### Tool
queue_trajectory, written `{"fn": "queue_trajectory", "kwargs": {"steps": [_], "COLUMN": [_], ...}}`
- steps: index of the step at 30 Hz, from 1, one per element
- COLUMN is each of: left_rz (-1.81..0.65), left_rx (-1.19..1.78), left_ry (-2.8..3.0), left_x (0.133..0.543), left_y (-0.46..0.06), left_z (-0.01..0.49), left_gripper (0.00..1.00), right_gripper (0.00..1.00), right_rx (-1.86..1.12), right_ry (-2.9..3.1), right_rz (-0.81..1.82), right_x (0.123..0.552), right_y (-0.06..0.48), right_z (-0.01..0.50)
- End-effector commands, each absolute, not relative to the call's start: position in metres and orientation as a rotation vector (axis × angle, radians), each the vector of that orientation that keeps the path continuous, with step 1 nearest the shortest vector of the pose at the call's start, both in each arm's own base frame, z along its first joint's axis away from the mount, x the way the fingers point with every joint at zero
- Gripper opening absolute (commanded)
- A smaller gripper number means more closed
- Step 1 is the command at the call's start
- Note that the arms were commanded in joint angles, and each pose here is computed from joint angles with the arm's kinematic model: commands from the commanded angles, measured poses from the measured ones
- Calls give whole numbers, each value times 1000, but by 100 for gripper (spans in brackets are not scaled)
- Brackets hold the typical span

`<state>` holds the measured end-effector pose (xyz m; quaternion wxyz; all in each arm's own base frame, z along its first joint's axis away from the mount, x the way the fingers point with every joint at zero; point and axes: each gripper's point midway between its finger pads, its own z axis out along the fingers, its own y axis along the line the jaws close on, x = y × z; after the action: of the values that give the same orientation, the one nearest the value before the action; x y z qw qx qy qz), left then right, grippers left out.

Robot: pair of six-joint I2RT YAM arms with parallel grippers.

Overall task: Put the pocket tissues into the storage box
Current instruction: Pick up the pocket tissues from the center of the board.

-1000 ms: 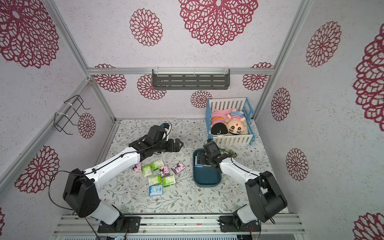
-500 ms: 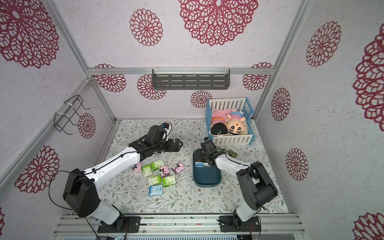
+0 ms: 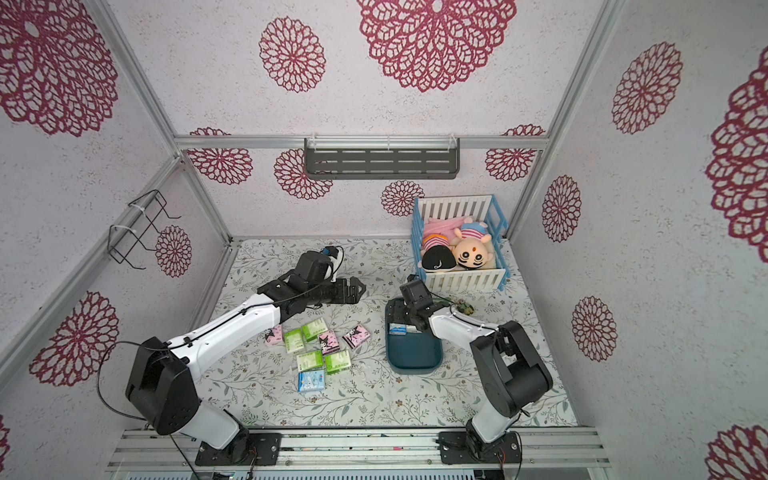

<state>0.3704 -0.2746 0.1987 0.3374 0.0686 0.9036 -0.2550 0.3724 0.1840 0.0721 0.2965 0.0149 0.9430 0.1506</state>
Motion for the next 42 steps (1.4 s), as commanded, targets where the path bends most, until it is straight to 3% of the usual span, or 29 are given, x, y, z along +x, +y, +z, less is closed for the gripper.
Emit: {"fn": "queue_trajectory", "kwargs": {"steps": [1, 8, 14, 21, 29, 42], "left_rz": [-647, -644, -529, -444, -416, -420], "left_rx": [167, -84, -302, -447, -637, -670], "left_ry": [2307, 2287, 2284, 2290, 2243, 2246], "left_x": [371, 387, 388, 365, 344, 330], "left_y": [-269, -214, -139, -79, -18, -2], "left_z": [216, 217, 209, 197, 191, 186], "left_gripper": [97, 97, 97, 97, 97, 97], "right_gripper": [90, 93, 92, 93, 97, 99], "right_rx": [46, -7, -269, -497, -653, -829], "right_ry": [2403, 2333, 2284, 2329, 2364, 2487], "right_rz": [433, 388, 491, 626, 698, 615], "right_x": [384, 376, 350, 329, 333, 328], "right_y": [187, 178, 247, 326, 397, 457], "right_z": [112, 151, 163, 135, 113, 55]}}
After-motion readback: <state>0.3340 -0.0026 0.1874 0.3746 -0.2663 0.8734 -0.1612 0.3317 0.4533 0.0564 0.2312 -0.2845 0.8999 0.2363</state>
